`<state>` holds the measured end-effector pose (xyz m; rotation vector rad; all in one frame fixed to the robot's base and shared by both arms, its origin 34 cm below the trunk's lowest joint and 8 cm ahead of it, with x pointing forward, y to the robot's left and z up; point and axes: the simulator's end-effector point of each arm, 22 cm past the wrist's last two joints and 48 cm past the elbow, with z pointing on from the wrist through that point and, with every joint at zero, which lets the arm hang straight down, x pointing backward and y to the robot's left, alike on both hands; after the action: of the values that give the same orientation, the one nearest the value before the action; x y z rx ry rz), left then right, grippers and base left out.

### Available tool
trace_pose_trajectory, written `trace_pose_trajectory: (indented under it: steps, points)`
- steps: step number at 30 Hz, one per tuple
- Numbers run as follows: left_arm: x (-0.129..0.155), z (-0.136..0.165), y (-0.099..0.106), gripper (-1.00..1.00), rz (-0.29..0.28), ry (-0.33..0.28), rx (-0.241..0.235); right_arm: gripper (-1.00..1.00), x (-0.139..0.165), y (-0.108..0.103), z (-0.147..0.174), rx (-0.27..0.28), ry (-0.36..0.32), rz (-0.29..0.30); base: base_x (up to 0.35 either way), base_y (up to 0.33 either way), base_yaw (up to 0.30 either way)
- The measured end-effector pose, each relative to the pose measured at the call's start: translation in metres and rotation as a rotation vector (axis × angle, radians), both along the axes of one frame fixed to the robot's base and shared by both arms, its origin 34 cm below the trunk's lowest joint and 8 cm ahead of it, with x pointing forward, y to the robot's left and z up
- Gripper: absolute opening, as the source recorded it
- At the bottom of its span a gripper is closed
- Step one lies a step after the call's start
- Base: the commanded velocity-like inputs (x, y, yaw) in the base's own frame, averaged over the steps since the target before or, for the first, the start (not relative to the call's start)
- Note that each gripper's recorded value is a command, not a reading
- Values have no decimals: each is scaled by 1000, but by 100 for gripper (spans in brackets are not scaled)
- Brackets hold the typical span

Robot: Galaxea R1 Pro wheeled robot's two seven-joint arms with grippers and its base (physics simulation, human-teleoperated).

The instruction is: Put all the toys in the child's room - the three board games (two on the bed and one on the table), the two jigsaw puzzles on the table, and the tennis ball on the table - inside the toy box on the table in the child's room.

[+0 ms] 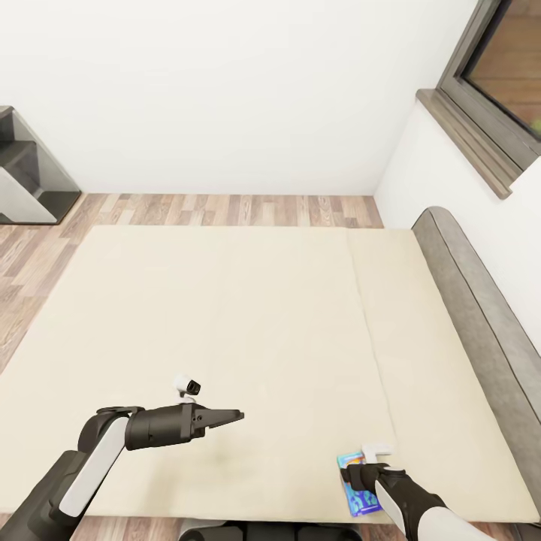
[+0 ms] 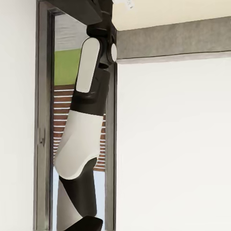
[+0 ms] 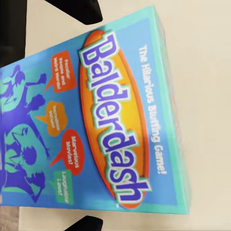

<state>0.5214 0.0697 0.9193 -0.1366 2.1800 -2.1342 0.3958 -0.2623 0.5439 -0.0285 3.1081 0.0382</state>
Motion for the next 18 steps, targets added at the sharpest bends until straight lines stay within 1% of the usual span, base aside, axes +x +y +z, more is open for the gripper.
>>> trace_pose_trajectory:
  steps: [12, 16, 18]
  points:
    - [0, 0, 0, 100, 0, -1, 1, 100, 0, -2, 0, -1, 0, 0, 0, 0, 0]
    - [0, 0, 1, 100, 1, -1, 1, 100, 0, -19, 1, -13, 5, 0, 0, 0, 0]
    - [0, 0, 1, 100, 1, -1, 1, 100, 0, -25, 2, 2, 6, 0, 0, 0, 0]
